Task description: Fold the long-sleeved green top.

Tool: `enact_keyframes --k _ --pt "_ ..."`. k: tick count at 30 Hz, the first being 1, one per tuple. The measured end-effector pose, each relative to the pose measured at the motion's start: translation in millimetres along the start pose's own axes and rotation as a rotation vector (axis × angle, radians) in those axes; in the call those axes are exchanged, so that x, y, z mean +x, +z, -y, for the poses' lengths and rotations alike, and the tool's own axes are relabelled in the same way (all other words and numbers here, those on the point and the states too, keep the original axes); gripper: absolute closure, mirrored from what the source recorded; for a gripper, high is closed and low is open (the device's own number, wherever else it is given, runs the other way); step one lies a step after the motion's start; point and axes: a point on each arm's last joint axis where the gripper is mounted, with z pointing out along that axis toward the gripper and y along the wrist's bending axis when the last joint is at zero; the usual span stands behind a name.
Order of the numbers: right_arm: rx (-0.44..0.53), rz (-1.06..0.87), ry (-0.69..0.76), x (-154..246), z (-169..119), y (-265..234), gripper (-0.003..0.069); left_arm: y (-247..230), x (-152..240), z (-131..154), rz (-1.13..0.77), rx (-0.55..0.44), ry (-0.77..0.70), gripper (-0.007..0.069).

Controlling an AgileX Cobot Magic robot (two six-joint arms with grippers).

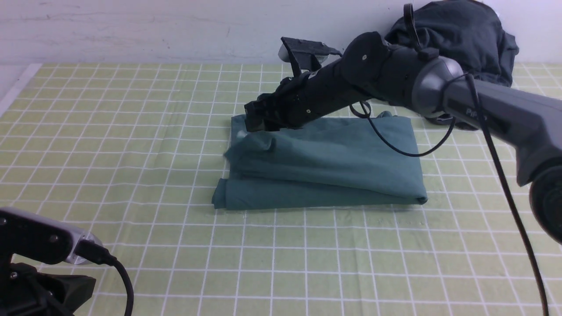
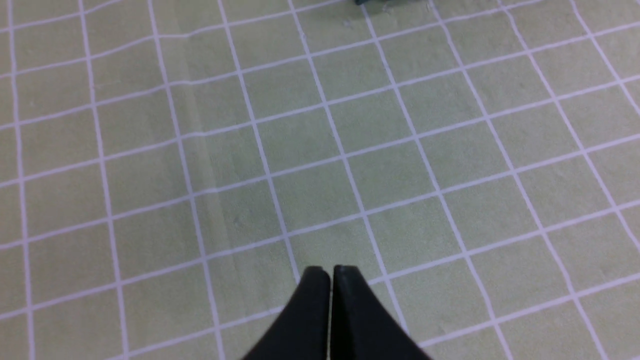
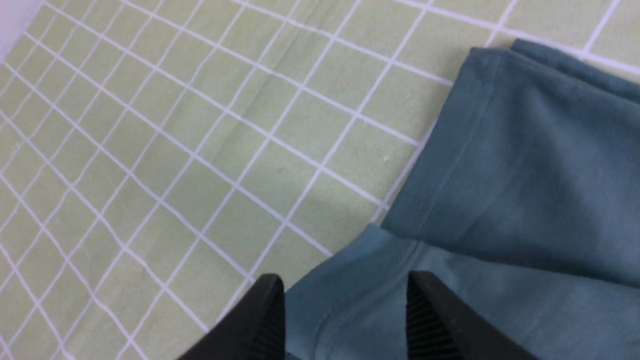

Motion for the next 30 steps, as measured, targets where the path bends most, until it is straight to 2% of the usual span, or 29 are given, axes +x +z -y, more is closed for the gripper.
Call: enact_keyframes --k 3,5,9,14,20,24,26,29,30 --pt "-0.003 0.01 -0.004 -2 -1 -2 0.0307 0 0 0 -0.004 0.002 -0.001 0.0628" --pt "0.0 0.005 -0.011 0 1 2 0.0328 0 0 0 -0.004 0.002 -0.001 0.0628" --pt "0.001 -0.022 0.019 12 10 20 0.0447 0 0 0 0.003 0.0 -0.001 0.0628" --pt "-0.045 -0.106 0.08 42 13 57 0.0636 0 -2 0 0.023 -0.004 0.0 0.0628" --pt "-0.091 -0.11 -0.029 50 -12 68 0.067 0 -2 0 0.024 -0.005 0.0 0.0628" --pt "-0.105 -0.058 -0.119 27 -28 42 0.067 0 -2 0 0.024 -0.005 0.0 0.0628" --pt "-0.1 0.005 -0.224 -1 -47 3 0.067 0 -2 0 0.025 -0.005 0.0 0.0628" --pt "-0.043 0.11 -0.428 -40 -80 -80 0.067 0 -3 0 0.028 -0.005 0.0 0.0628" --pt "-0.039 0.127 -0.446 -43 -85 -91 0.067 0 -3 -1 0.029 -0.006 0.0 0.0628"
